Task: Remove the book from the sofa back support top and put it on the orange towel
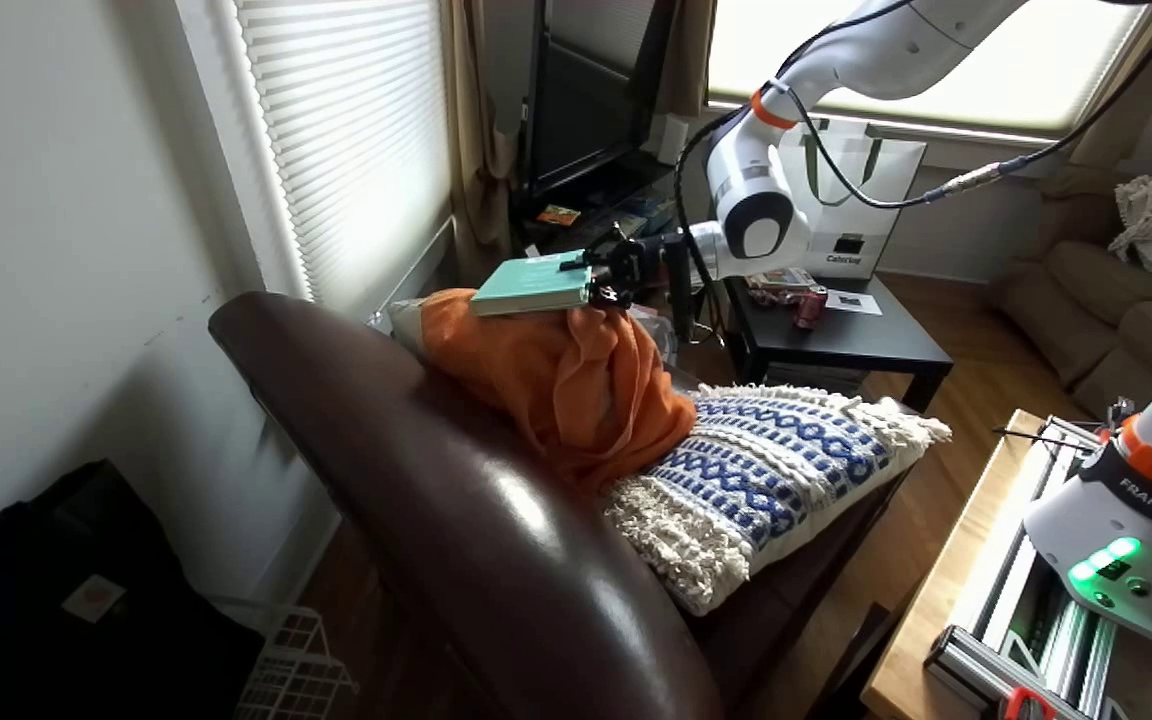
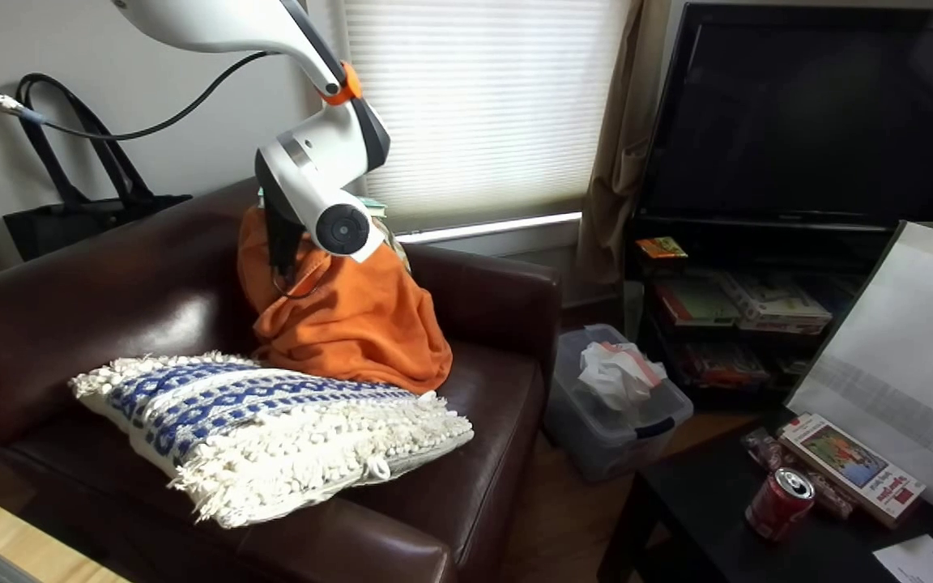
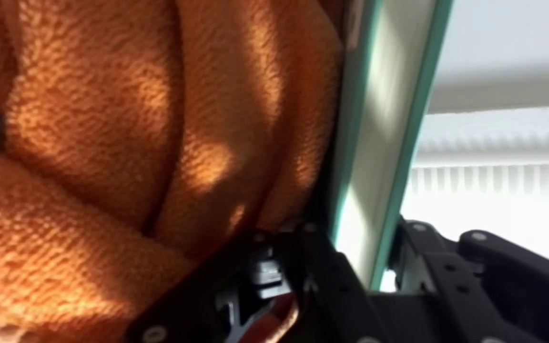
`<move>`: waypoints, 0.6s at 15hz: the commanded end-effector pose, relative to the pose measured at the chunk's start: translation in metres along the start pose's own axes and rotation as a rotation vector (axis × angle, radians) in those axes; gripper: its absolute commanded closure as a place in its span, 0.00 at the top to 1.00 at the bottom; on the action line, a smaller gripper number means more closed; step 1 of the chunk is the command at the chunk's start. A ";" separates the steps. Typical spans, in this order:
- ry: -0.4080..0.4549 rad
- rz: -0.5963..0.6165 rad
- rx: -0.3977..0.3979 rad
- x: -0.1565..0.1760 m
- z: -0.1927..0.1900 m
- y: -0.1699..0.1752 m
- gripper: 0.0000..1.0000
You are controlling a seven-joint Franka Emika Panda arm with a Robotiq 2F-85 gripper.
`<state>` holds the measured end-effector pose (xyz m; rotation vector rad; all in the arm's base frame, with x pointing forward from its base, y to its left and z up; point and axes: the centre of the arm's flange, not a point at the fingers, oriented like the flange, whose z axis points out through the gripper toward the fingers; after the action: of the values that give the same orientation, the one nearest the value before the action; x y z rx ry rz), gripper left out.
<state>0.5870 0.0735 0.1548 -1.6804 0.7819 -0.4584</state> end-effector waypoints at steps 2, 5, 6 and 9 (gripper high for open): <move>-0.161 -0.075 -0.141 -0.048 0.014 0.014 0.07; -0.161 -0.131 -0.215 -0.059 0.013 0.036 0.07; -0.151 -0.145 -0.224 -0.060 0.012 0.038 0.07; -0.142 -0.148 -0.234 -0.060 0.006 0.043 0.15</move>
<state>0.5638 0.1178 0.1426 -1.8732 0.6299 -0.3744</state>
